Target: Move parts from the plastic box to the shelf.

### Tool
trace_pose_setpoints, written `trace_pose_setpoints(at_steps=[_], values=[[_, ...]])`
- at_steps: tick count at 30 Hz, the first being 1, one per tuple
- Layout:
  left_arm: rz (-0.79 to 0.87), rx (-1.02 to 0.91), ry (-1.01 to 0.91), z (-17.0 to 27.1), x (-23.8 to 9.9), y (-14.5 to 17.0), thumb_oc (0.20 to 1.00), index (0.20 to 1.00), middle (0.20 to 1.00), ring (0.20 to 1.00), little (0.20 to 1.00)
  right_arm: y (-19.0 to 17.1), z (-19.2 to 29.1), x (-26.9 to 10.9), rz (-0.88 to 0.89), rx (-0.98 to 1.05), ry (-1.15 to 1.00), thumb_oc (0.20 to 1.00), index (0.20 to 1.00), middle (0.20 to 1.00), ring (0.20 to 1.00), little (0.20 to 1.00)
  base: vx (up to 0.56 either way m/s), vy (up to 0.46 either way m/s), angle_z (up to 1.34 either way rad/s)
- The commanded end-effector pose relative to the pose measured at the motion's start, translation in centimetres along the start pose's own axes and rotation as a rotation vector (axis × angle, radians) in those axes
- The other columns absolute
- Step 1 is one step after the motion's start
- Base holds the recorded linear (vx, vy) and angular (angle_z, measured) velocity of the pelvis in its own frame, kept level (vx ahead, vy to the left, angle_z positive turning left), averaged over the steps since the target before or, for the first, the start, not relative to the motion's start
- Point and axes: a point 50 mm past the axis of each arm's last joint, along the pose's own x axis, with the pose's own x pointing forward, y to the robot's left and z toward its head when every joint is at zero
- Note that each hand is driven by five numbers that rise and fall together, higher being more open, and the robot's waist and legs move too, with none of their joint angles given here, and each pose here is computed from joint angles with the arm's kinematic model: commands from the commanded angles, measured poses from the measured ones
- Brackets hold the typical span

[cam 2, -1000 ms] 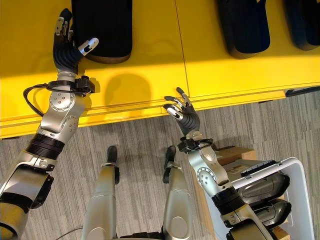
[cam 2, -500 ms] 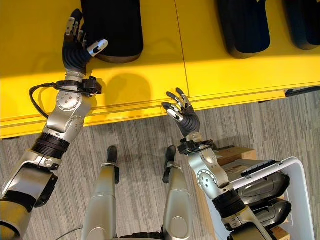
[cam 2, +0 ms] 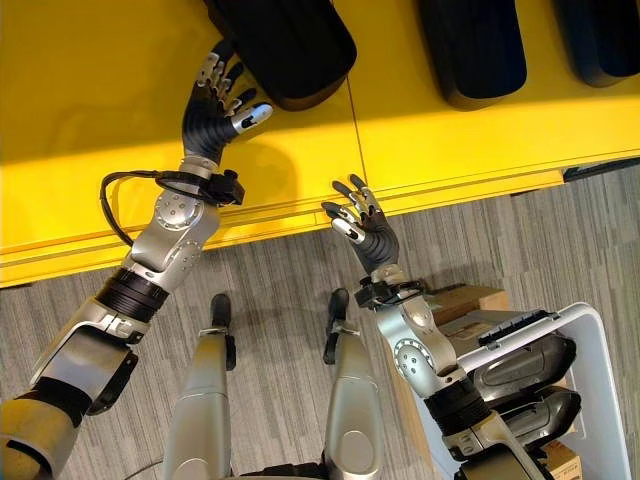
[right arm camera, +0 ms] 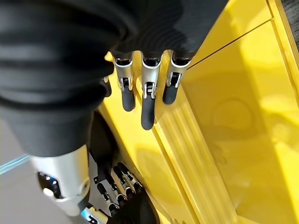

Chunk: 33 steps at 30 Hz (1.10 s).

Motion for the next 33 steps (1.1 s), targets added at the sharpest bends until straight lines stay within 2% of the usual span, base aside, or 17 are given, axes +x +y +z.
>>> trace_pose_setpoints(at_steps=[1, 3, 4, 6, 7, 13, 21, 24, 33], values=[[0.005, -0.016, 0.083, -2.0, -1.0, -0.1, 1.000, 1.000, 1.000, 1.000, 1.000, 0.7, 3.0, -0.2, 0.058, -0.002, -0.131, 1.000, 1.000, 1.000, 1.000, 1.000, 0.00, 0.000, 0.00], [0.021, -0.025, 0.084, -2.1, -1.2, 0.2, 1.000, 1.000, 1.000, 1.000, 1.000, 0.7, 3.0, -0.2, 0.057, -0.001, -0.132, 1.000, 1.000, 1.000, 1.000, 1.000, 0.00, 0.000, 0.00], [0.090, -0.051, 0.089, -2.3, -2.1, 2.0, 1.000, 1.000, 1.000, 1.000, 1.000, 0.7, 3.1, -0.4, 0.053, 0.000, -0.140, 1.000, 1.000, 1.000, 1.000, 1.000, 0.00, 0.000, 0.00], [0.112, -0.057, 0.091, -2.5, -2.4, 2.6, 1.000, 1.000, 1.000, 1.000, 1.000, 0.7, 3.1, -0.5, 0.051, 0.000, -0.143, 1.000, 1.000, 1.000, 1.000, 1.000, 0.01, -0.007, -0.04], [0.176, -0.054, 0.091, -2.6, -3.8, 4.5, 1.000, 1.000, 1.000, 1.000, 1.000, 0.7, 3.6, -0.8, 0.054, -0.007, -0.164, 1.000, 1.000, 1.000, 1.000, 1.000, 0.01, -0.002, -0.05], [0.293, -0.057, 0.089, -2.8, -6.6, 7.8, 1.000, 1.000, 1.000, 1.000, 1.000, 0.8, 4.2, -1.2, 0.061, -0.025, -0.196, 1.000, 1.000, 1.000, 1.000, 1.000, 0.00, -0.001, 0.01], [0.367, -0.124, 0.064, -2.5, -9.1, 9.1, 1.000, 1.000, 1.000, 1.000, 1.000, 1.4, 6.1, -1.4, 0.095, -0.053, -0.286, 1.000, 1.000, 1.000, 1.000, 1.000, 0.00, 0.000, 0.00], [0.370, -0.127, 0.044, -2.1, -9.8, 9.4, 1.000, 1.000, 1.000, 1.000, 1.000, 1.8, 8.3, -1.6, 0.120, -0.079, -0.391, 1.000, 1.000, 1.000, 1.000, 1.000, 0.00, 0.000, 0.00], [0.336, -0.126, 0.040, -1.9, -10.0, 9.0, 1.000, 1.000, 1.000, 1.000, 1.000, 3.4, 11.9, -0.8, 0.174, -0.142, -0.557, 1.000, 1.000, 1.000, 1.000, 1.000, 0.00, 0.000, 0.00]])
